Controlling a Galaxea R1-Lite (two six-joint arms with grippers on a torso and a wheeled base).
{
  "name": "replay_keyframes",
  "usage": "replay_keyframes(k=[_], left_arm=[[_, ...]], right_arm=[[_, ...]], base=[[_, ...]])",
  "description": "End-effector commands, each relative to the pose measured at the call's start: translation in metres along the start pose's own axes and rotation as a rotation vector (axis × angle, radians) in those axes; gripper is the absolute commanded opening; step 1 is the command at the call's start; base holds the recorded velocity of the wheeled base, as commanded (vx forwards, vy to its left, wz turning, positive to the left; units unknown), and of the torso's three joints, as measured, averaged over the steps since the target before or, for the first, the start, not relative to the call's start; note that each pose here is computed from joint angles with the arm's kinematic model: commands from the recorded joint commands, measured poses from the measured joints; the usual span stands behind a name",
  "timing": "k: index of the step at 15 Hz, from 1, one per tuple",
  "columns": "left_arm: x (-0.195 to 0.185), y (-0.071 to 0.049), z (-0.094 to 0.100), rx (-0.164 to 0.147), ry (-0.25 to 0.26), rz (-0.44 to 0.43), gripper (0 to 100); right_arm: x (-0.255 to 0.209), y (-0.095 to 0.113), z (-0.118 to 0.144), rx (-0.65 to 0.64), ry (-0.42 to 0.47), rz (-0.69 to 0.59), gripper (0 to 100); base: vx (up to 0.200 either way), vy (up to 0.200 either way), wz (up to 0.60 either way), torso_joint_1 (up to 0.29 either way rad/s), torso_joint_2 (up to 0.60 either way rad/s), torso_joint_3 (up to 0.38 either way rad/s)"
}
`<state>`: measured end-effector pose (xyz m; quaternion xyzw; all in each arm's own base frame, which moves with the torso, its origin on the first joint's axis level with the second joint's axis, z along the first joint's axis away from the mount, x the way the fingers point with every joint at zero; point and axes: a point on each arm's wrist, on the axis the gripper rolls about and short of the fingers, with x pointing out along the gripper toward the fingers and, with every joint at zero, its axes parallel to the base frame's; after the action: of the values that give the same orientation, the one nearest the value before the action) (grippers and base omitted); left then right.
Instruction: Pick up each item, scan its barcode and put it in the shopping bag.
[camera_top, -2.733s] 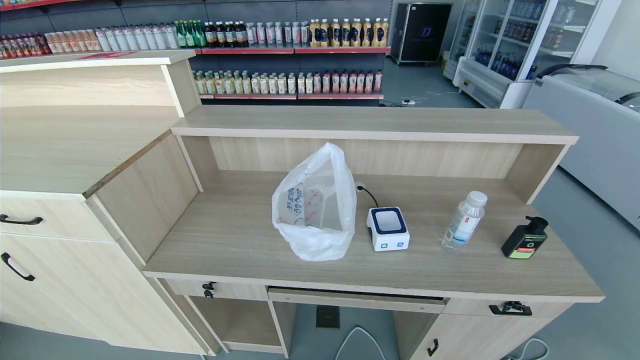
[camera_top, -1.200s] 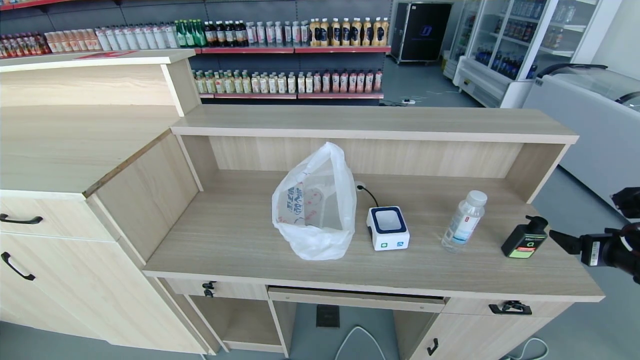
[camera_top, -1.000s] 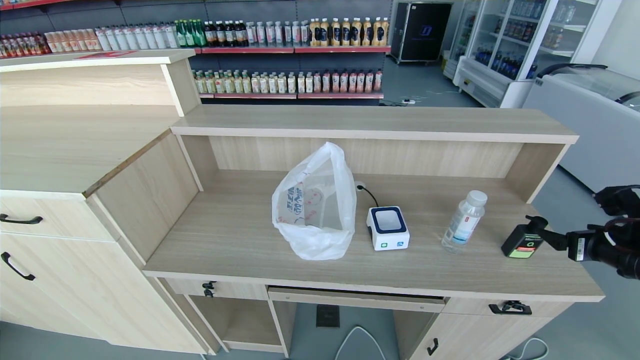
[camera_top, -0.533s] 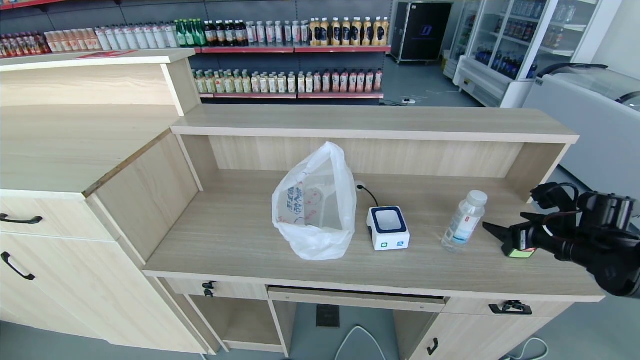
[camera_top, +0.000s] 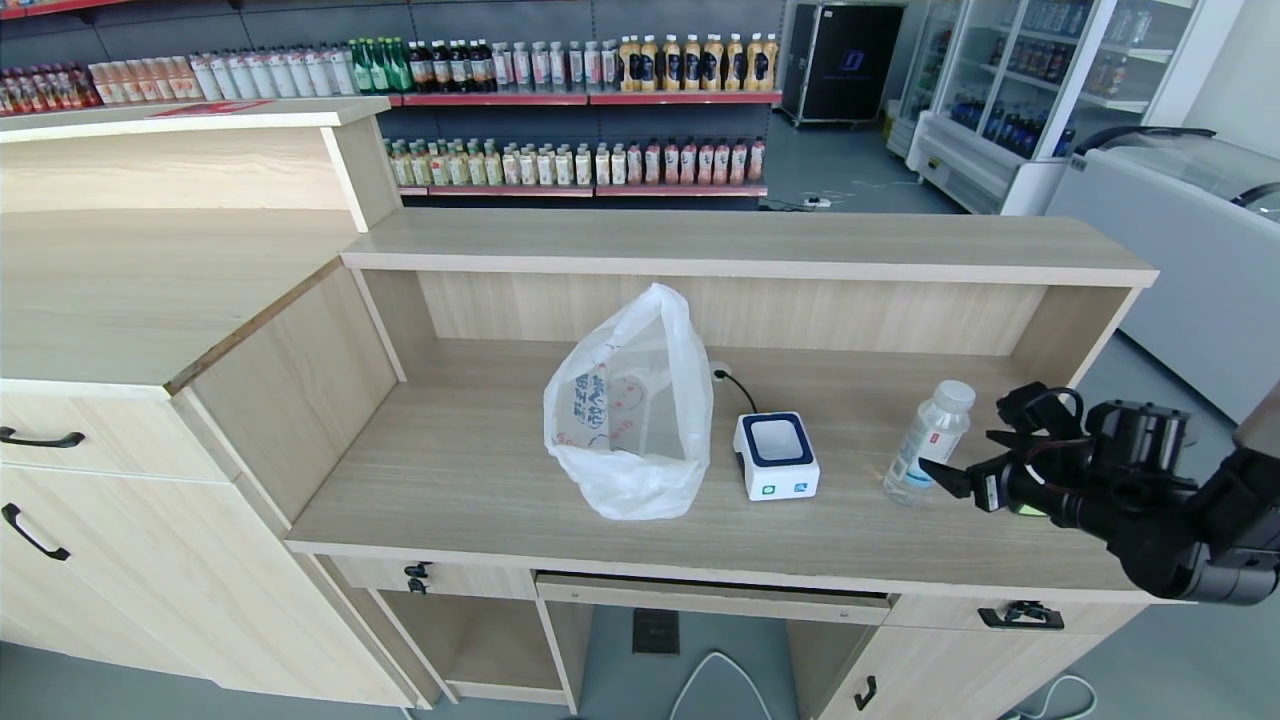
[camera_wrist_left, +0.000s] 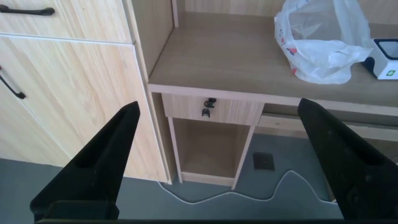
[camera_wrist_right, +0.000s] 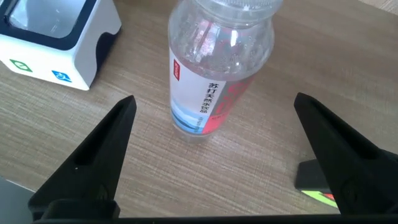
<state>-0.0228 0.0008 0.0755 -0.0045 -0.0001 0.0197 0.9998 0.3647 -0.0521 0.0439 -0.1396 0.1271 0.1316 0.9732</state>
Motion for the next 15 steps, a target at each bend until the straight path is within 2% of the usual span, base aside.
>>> replay_keyframes(k=[1, 6, 15], left_arm=[[0.000, 0.000, 0.000, 0.000, 0.000, 0.001, 100], [0.000, 0.000, 0.000, 0.000, 0.000, 0.001, 100], [0.000, 0.000, 0.000, 0.000, 0.000, 0.001, 100]], right_arm=[[0.009, 0.000, -0.010, 0.003, 0.008, 0.004, 100], [0.021, 0.003, -0.019, -0.006, -0.023, 0.043, 100], [0.052, 0.008, -0.016, -0.029, -0.101, 0.107, 100]], base=[[0.000, 0.000, 0.00, 0.000, 0.00, 0.000], [0.000, 0.000, 0.00, 0.000, 0.00, 0.000], [0.000, 0.000, 0.00, 0.000, 0.00, 0.000]])
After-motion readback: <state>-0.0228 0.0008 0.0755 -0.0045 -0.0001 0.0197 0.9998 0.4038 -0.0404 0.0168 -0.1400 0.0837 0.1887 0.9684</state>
